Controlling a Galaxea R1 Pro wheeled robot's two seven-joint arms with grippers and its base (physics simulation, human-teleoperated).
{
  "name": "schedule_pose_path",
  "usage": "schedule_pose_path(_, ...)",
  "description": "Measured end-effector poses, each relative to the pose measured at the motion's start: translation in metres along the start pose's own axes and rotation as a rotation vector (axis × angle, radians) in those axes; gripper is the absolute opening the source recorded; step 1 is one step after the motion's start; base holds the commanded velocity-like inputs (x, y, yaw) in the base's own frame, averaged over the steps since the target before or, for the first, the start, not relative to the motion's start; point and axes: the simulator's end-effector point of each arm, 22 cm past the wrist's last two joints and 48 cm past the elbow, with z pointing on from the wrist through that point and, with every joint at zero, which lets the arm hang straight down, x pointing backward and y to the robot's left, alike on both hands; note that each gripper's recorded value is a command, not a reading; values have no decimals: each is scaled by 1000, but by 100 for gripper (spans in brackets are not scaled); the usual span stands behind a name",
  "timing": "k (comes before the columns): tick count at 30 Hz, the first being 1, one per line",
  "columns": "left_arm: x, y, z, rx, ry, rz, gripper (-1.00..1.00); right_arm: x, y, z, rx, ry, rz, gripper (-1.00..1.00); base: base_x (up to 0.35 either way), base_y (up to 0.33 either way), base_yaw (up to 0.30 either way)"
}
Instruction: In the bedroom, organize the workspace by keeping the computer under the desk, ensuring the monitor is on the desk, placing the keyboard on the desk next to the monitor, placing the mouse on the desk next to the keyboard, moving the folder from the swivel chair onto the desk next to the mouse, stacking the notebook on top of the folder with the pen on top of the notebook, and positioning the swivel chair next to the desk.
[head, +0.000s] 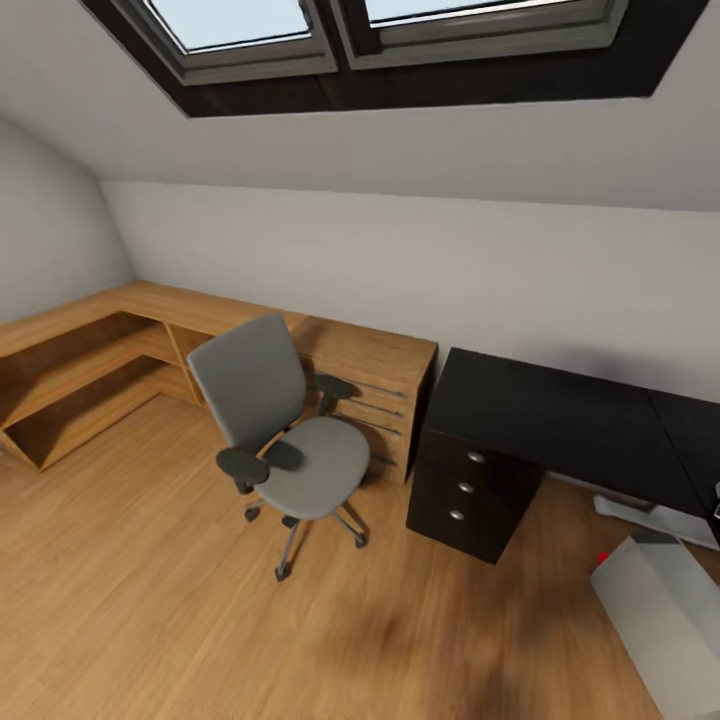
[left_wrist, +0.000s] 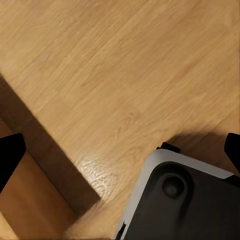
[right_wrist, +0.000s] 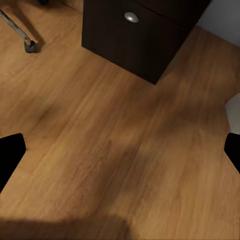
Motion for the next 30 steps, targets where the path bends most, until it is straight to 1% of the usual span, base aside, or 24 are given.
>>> schedule_pose_path(3,1,0,0,-1,2,1,100,1,0,0,0,2,0,100,44,-24,252)
schedule_pose_path(13,3,1,-1,-2,8,4,100,1,1,0,-1,-1,3,100,211,-172,259)
schedule_pose_path(17,3,1,0,-2,7,3,100,0,1,0,-2,-4,4,100,82,-72,230)
schedule_pose_path(30,0,0,0,0,0,0,100,-4,4,0,-4,-13,9,100,8,-7,28)
